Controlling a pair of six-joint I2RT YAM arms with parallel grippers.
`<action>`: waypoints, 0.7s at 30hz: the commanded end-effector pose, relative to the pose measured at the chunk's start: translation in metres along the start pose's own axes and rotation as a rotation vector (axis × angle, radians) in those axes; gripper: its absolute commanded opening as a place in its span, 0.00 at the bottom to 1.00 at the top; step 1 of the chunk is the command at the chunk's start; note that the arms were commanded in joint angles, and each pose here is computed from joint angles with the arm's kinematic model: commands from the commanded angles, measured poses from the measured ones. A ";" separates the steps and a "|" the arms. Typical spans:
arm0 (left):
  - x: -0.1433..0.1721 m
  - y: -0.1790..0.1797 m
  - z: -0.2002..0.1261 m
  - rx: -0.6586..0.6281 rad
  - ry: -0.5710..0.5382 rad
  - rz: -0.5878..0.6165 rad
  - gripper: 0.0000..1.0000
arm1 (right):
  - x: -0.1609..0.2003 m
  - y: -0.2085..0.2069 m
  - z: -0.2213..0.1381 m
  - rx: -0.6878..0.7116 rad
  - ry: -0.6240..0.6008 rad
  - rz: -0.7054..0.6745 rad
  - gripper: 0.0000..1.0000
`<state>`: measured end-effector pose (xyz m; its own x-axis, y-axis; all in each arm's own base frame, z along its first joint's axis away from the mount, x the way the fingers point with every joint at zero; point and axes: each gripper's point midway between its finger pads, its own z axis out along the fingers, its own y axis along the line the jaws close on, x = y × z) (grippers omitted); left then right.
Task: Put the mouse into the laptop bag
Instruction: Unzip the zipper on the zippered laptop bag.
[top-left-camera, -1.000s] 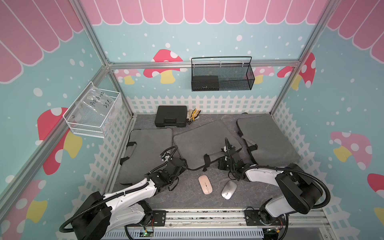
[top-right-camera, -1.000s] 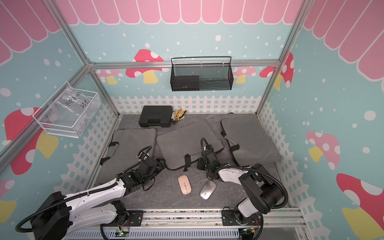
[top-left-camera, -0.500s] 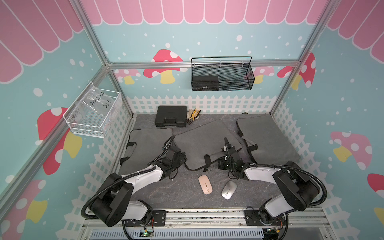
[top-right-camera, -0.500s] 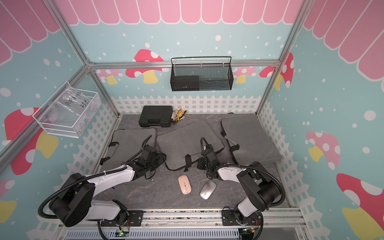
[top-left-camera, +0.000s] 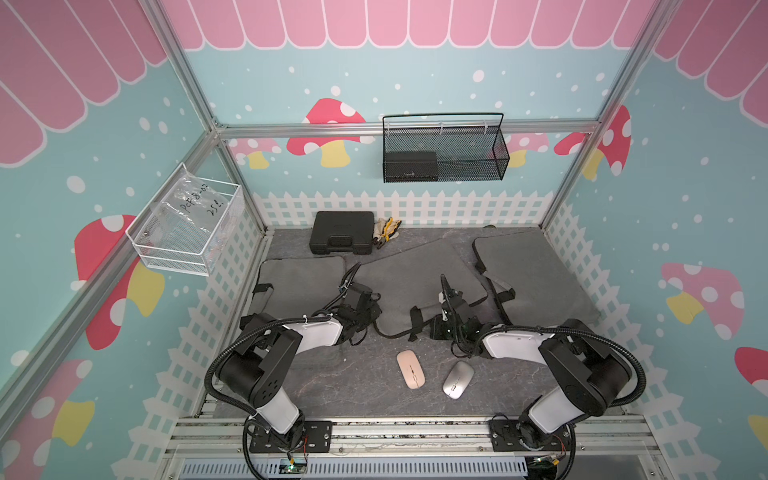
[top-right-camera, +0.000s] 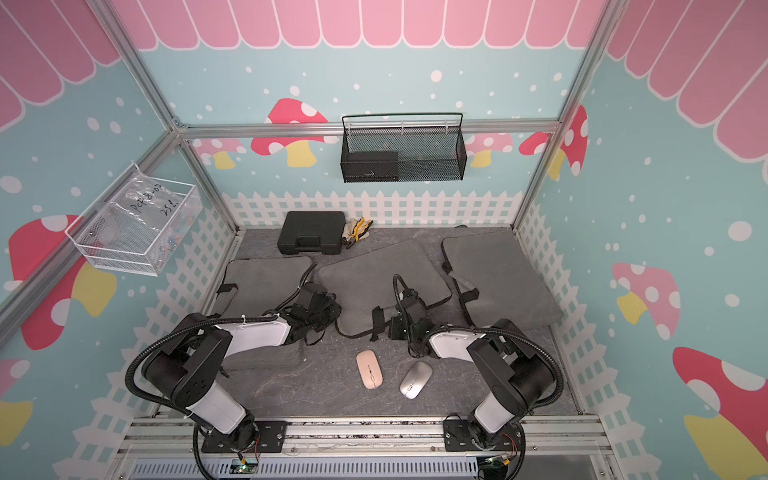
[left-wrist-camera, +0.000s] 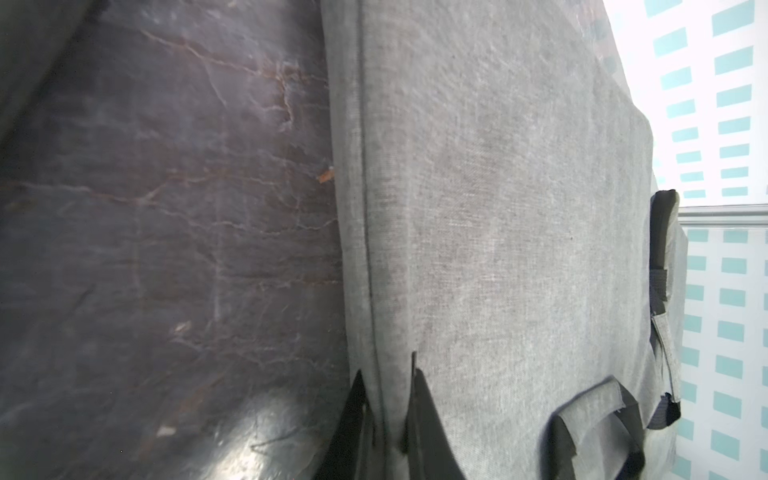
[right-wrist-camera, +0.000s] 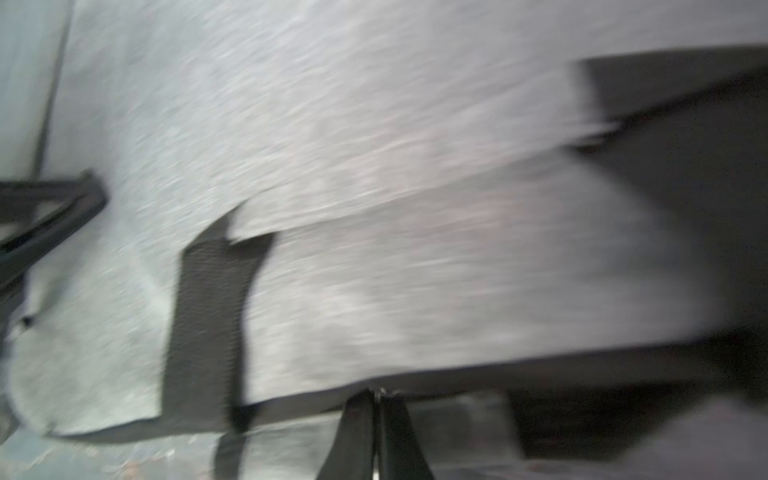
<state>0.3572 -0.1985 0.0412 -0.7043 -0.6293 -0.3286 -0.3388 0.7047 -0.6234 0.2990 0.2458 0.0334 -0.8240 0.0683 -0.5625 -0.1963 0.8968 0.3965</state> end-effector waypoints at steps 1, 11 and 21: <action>0.010 0.005 0.003 -0.028 0.019 0.000 0.08 | 0.012 0.065 0.001 -0.151 0.045 -0.091 0.00; 0.014 0.007 -0.033 -0.048 -0.077 -0.024 0.08 | 0.013 0.068 0.014 -0.138 0.060 -0.103 0.00; 0.045 0.000 -0.096 0.034 -0.235 -0.033 0.42 | -0.002 0.041 0.002 -0.104 0.017 -0.069 0.00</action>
<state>0.2650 -0.2103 0.0863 -0.6179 -0.6579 -0.4306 -0.2913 0.7002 -0.6518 0.2799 0.2894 0.0317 -0.8541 -0.0445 -0.5181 -0.3019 0.8537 0.4243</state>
